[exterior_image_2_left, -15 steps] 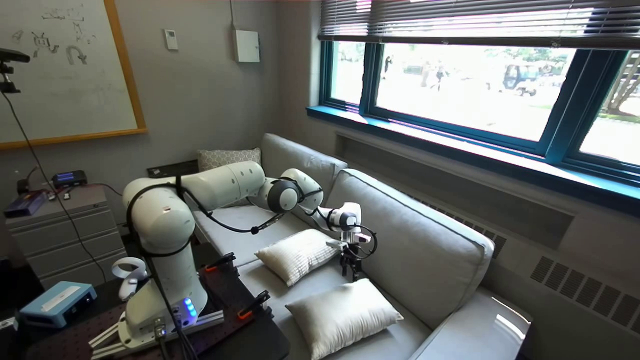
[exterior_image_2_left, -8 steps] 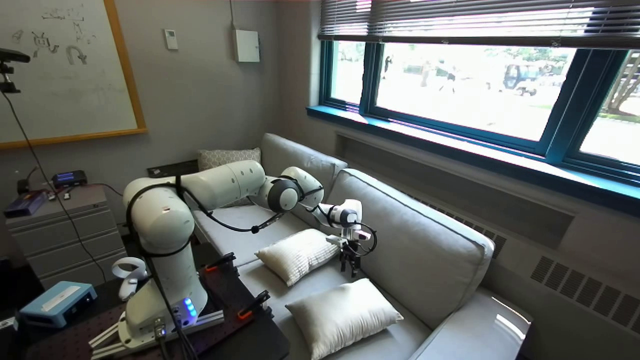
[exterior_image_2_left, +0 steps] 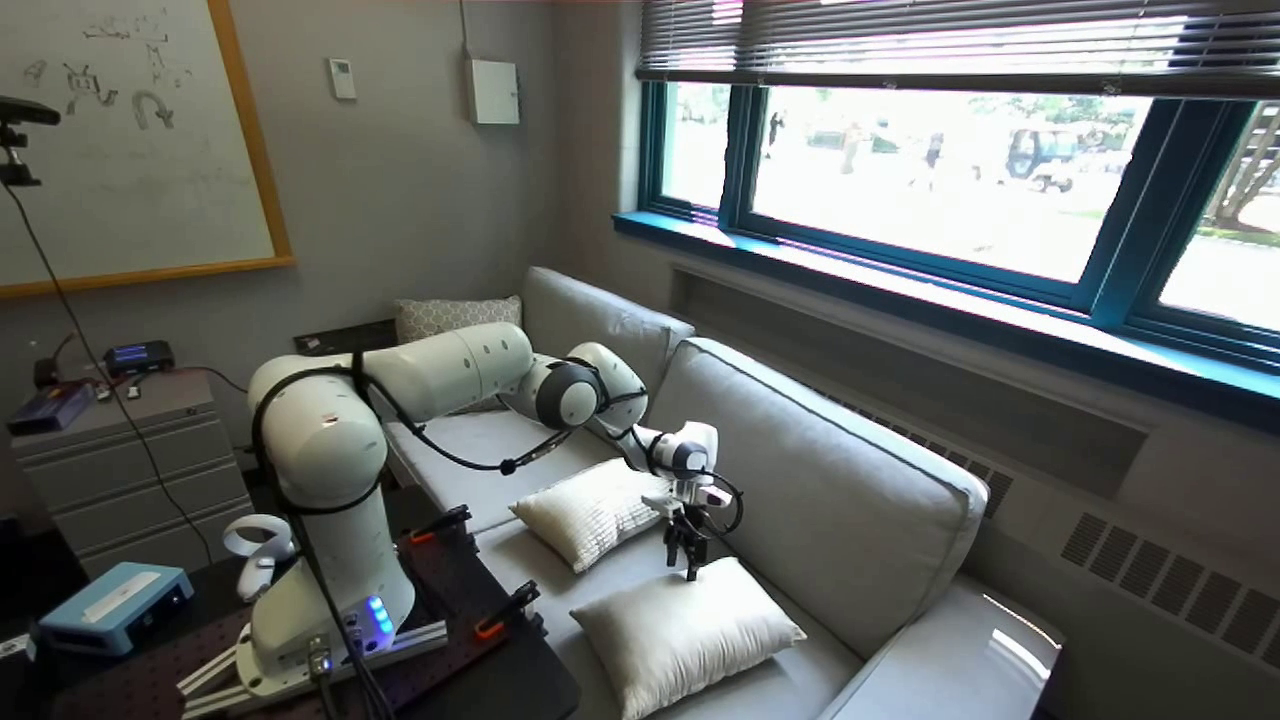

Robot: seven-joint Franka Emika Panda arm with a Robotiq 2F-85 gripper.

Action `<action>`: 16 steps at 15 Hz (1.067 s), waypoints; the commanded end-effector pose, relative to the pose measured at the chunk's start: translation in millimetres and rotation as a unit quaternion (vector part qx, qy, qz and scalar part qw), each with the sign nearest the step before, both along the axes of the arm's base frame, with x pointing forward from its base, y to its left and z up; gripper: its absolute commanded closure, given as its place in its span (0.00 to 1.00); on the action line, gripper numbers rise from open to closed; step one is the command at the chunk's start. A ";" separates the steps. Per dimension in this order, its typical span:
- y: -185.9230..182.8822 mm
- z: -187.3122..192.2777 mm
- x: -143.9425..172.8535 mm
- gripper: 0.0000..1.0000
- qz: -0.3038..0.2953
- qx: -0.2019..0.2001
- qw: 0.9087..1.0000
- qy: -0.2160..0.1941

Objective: Arrange the cushions, one in front of the other, against the arm rest

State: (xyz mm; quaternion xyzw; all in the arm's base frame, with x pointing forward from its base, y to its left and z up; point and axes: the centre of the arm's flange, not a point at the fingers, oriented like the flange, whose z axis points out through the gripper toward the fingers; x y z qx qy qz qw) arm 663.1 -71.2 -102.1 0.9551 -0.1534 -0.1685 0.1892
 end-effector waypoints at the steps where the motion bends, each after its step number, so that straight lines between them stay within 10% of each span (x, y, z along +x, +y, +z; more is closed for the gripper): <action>1: 1.6 -74.5 26.0 0.00 -0.021 -0.006 0.999 0.025; 3: 0.4 -82.1 19.1 0.27 -0.024 -0.017 0.999 0.037; 16: -79.8 -43.2 -6.2 1.00 -0.121 -0.085 0.989 -0.021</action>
